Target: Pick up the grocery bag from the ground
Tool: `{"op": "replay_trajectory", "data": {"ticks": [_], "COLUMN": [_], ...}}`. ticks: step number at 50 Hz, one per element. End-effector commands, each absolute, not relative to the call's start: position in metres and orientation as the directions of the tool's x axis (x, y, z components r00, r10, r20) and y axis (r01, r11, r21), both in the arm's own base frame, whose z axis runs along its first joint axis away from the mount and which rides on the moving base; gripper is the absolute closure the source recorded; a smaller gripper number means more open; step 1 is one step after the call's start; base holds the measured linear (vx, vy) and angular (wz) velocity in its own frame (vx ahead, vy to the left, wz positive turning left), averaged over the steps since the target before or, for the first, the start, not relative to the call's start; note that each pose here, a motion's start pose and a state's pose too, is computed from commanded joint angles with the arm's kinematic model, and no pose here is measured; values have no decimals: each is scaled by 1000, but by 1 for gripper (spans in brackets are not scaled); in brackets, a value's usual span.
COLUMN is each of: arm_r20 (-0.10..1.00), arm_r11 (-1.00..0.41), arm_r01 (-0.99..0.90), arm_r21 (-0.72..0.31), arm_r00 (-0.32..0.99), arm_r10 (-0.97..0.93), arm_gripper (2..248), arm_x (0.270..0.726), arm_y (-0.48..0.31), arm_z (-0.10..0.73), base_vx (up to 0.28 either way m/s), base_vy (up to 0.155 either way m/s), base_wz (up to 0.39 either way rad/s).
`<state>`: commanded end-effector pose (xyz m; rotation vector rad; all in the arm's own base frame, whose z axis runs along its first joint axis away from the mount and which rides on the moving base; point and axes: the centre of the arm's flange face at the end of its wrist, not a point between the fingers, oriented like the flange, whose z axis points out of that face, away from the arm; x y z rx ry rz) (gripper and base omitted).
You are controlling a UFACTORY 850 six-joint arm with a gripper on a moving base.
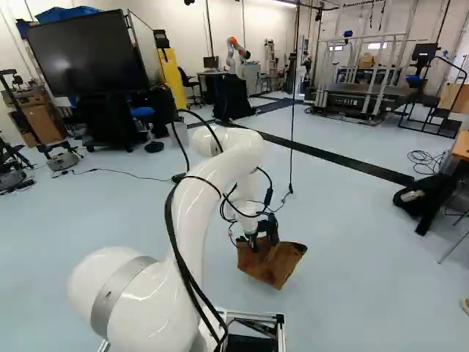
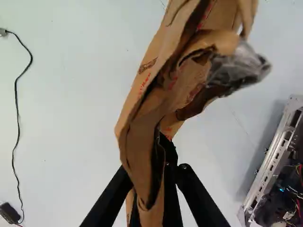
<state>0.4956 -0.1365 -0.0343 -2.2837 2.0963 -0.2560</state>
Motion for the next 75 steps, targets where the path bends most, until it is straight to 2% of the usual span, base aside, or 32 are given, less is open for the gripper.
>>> {"op": "replay_trajectory", "data": {"ticks": [75], "arm_r20": [123], "arm_r11": [-100], "arm_r01": [-980], "arm_r21": [-173], "arm_r00": [80], "arm_r10": [-989], "arm_gripper": [222], "arm_x": [448], "arm_y": [-119], "arm_z": [80], "base_vx": [0], "base_vy": [0], "base_wz": [0]}}
